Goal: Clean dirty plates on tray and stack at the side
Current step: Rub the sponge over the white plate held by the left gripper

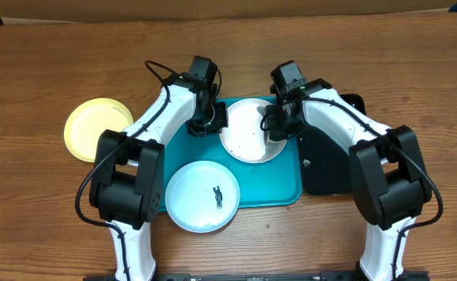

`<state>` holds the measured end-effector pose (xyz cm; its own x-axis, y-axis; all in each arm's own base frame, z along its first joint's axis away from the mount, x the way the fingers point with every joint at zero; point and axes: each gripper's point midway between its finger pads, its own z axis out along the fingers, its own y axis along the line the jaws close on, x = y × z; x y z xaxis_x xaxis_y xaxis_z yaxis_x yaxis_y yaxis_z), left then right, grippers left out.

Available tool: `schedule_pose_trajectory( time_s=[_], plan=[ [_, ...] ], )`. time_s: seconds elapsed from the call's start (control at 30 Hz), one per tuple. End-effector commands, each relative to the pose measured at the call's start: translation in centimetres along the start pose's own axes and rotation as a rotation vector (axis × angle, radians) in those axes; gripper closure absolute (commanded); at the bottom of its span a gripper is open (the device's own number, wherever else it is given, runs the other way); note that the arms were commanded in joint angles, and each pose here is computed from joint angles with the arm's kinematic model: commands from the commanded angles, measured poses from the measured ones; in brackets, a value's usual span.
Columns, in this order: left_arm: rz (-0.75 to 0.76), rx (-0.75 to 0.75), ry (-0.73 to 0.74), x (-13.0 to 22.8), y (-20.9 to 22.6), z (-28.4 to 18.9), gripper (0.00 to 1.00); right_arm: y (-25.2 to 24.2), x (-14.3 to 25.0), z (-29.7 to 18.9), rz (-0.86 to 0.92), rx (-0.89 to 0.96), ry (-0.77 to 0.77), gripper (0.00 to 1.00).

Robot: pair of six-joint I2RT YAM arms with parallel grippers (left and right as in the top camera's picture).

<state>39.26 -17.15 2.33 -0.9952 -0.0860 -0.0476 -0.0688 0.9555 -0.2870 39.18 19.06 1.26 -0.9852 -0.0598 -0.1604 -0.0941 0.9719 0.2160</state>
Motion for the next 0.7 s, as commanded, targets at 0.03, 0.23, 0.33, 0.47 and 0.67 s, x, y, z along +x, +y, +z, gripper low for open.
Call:
schedule_pose_trajectory(
  time_s=[0.03, 0.23, 0.33, 0.47, 0.67],
  plan=[
    [-0.005, 0.000, 0.017, 0.3, 0.1, 0.7, 0.96, 2.1, 2.9, 1.4, 0.001, -0.140, 0.110, 0.96],
    [-0.005, 0.000, 0.015, 0.3, 0.1, 0.7, 0.96, 5.2, 2.4, 0.7, -0.013, -0.320, 0.107, 0.96],
    [-0.005, 0.000, 0.015, 0.2, 0.1, 0.7, 0.96, 6.7, 2.2, 0.2, -0.026, -0.409, 0.104, 0.96],
    [-0.004, 0.000, 0.015, 0.2, 0.1, 0.7, 0.96, 8.0, 0.5, -1.9, -0.023, -0.539, 0.084, 0.96],
    [-0.004, 0.000, 0.015, 0.3, 0.1, 0.7, 0.96, 7.4, -3.4, -8.6, 0.009, -0.736, -0.001, 0.96]
  ],
)
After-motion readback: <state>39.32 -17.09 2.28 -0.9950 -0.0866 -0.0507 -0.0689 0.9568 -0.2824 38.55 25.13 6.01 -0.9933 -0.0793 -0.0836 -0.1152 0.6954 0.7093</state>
